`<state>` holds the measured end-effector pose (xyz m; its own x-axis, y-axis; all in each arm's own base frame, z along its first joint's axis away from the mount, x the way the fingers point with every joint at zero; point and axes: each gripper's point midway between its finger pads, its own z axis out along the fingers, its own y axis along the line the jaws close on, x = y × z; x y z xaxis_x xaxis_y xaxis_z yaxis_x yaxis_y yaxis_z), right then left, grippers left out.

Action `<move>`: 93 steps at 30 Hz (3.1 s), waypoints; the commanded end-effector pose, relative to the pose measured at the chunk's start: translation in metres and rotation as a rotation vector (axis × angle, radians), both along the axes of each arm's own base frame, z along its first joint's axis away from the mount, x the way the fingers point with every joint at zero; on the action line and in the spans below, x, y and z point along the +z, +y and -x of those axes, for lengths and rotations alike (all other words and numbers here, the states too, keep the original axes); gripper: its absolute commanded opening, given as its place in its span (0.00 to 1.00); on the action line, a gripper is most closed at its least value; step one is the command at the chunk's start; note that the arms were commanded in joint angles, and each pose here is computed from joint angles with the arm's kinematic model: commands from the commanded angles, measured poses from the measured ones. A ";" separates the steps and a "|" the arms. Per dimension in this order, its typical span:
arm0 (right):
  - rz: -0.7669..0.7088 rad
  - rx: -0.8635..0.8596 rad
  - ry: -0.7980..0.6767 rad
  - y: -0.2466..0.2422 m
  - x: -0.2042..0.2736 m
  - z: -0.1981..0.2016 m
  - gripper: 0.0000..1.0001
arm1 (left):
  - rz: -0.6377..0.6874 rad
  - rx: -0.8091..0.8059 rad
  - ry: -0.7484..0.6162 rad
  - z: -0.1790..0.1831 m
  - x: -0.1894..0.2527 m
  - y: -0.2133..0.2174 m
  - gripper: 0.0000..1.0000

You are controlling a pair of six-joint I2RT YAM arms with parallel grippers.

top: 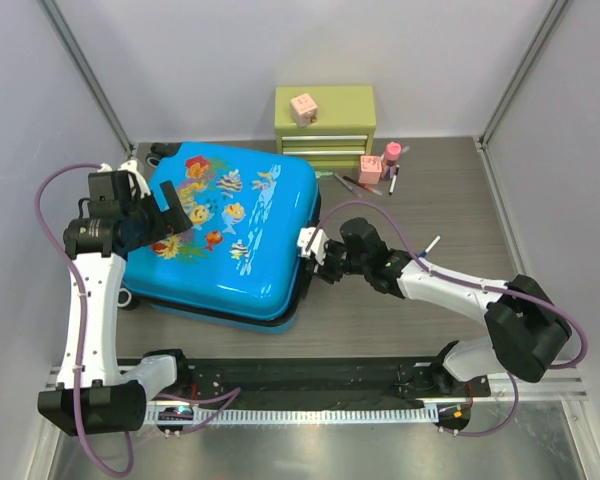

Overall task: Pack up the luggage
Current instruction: Zip the luggage at the center of the board.

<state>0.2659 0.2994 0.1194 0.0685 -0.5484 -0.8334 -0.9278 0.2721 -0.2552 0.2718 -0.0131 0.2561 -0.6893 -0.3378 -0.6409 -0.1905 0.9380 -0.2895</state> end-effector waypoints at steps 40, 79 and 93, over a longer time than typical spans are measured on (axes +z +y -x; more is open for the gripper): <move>-0.155 0.068 0.100 0.034 0.048 0.115 0.02 | 0.020 -0.002 -0.008 -0.003 -0.003 -0.003 1.00; -0.006 -0.078 0.011 0.031 0.046 0.109 0.86 | 0.063 0.000 -0.013 -0.009 -0.017 -0.009 1.00; 0.046 -0.290 -0.076 0.031 0.032 0.084 0.56 | 0.051 -0.005 -0.027 -0.010 -0.009 -0.008 1.00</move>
<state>0.1646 0.3191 0.1242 -0.0294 -0.6581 -0.7524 -0.8522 0.4098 -0.3252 0.2894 -0.0184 0.2572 -0.6306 -0.3778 -0.6779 -0.1764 0.9204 -0.3489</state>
